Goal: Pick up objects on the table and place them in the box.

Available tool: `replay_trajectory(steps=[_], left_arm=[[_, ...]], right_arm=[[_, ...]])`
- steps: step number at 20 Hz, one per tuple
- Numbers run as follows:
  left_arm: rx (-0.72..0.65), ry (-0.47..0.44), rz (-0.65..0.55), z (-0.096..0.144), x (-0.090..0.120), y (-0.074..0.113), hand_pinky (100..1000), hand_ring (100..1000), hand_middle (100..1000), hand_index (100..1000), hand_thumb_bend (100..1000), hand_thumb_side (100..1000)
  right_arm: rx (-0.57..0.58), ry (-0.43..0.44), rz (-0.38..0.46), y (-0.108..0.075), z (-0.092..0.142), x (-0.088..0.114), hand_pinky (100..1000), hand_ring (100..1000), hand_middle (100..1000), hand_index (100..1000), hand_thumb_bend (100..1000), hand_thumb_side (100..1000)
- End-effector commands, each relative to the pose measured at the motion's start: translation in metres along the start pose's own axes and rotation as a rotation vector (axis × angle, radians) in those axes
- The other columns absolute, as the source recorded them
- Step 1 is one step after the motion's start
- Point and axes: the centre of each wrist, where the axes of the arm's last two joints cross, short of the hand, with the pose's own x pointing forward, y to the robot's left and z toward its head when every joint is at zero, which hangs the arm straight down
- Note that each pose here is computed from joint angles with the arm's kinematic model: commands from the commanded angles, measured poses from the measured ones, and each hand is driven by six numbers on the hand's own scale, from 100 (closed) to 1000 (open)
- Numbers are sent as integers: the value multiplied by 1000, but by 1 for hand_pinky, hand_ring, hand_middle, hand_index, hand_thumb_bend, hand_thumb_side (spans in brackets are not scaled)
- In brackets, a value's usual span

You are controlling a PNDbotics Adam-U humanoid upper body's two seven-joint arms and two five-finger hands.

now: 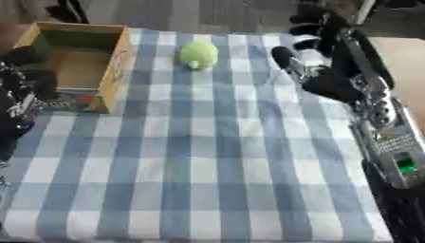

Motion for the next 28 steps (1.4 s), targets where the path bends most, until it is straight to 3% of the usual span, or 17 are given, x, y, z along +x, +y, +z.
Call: replay_trajectory(steps=[1,6,10,11,12,14,21,28], left_arm=[[-9,-22,-12,-3,5,2,530,681,721,823,591,399],[-30,-33,-5,-4,8,-1,531,683,722,823,592,399],[-43,-45,-3,-7,11,-2,531,686,724,824,594,398],[-47,-48,-1,-8,12,-3,531,687,724,824,560,409],[-52,-52,2,-9,13,-4,531,687,724,824,595,398],[-52,-58,10,-11,14,-4,530,688,724,824,597,398],[0,-64,23,-17,15,4,531,685,724,824,605,400],[23,-68,36,-20,15,7,531,684,723,824,604,401]], right_arm=[[69,-7,100,-23,-17,2,738,827,814,909,490,347],[165,12,190,-41,-59,-10,758,854,839,916,476,337],[228,64,262,-39,-89,-31,781,882,853,922,482,358],[242,80,280,-36,-95,-37,804,897,856,922,454,270],[255,95,303,-33,-101,-43,824,911,865,923,486,368],[272,127,350,-24,-111,-56,864,938,880,928,492,381],[253,238,440,-6,-116,-94,908,960,894,932,505,400],[155,322,533,0,-117,-109,937,979,907,936,513,420]])
